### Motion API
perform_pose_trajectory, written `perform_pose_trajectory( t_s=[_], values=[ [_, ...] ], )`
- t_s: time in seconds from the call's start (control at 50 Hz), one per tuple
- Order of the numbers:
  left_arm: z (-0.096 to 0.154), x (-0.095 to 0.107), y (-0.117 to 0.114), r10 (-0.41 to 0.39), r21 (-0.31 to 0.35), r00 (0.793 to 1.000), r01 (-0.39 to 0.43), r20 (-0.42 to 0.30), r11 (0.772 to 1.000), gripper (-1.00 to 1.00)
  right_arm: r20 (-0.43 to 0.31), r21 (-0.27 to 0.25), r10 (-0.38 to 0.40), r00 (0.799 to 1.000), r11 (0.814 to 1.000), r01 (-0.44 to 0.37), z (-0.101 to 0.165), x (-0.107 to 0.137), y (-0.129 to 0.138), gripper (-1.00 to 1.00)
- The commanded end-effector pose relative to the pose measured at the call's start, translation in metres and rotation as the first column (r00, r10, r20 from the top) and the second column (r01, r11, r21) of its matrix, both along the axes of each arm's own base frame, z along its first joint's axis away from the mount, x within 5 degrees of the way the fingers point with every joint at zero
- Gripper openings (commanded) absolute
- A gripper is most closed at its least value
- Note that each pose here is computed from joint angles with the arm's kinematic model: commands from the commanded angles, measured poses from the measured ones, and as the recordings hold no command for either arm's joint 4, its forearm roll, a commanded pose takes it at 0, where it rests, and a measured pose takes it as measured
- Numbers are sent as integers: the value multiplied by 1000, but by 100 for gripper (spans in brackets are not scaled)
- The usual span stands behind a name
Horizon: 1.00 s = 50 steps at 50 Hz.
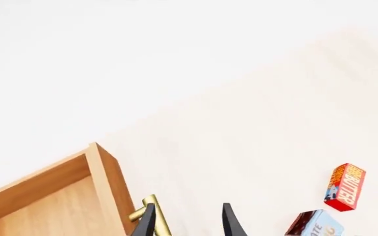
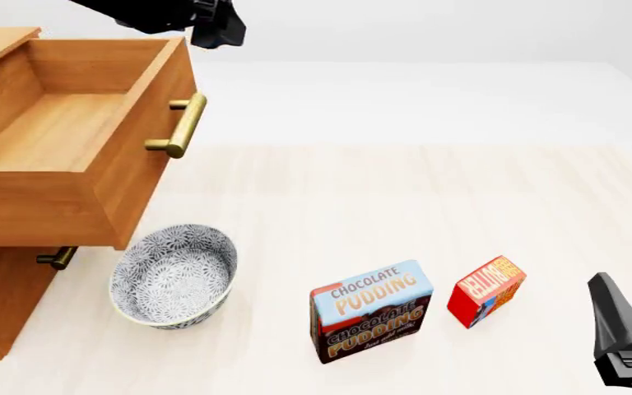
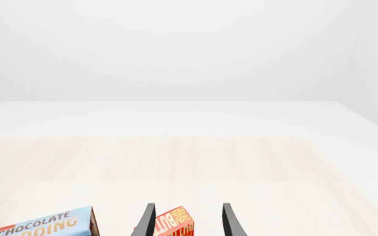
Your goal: Put the butter at the back in the top drawer of the cabinet and close it.
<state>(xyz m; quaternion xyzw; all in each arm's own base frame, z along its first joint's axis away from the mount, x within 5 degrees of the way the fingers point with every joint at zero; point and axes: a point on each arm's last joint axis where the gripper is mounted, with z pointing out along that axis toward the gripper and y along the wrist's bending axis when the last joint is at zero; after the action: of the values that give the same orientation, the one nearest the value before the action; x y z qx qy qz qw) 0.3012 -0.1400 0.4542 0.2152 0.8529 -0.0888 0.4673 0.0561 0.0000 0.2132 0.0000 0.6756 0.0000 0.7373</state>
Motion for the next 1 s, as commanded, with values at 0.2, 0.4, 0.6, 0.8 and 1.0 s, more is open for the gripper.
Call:
perform_pose_trajectory(
  t_s=[0.2,0.4,0.6,0.8,1.0],
  values=[
    [-18,9,-53,-141,41,990,141,-19,989,100,0,0,0,1000,1000,0,0,0,0,100],
    [-27,16,-78,-181,42,983,183,-33,982,100,0,0,0,1000,1000,0,0,0,0,100],
    [-40,20,-96,-205,44,977,208,-59,977,100,0,0,0,1000,1000,0,0,0,0,100],
    [-54,24,-112,-222,45,971,227,-86,973,100,0,0,0,1000,1000,0,0,0,0,100],
    [-62,26,-133,-250,43,963,256,-103,966,100,0,0,0,1000,1000,0,0,0,0,100]
  ],
)
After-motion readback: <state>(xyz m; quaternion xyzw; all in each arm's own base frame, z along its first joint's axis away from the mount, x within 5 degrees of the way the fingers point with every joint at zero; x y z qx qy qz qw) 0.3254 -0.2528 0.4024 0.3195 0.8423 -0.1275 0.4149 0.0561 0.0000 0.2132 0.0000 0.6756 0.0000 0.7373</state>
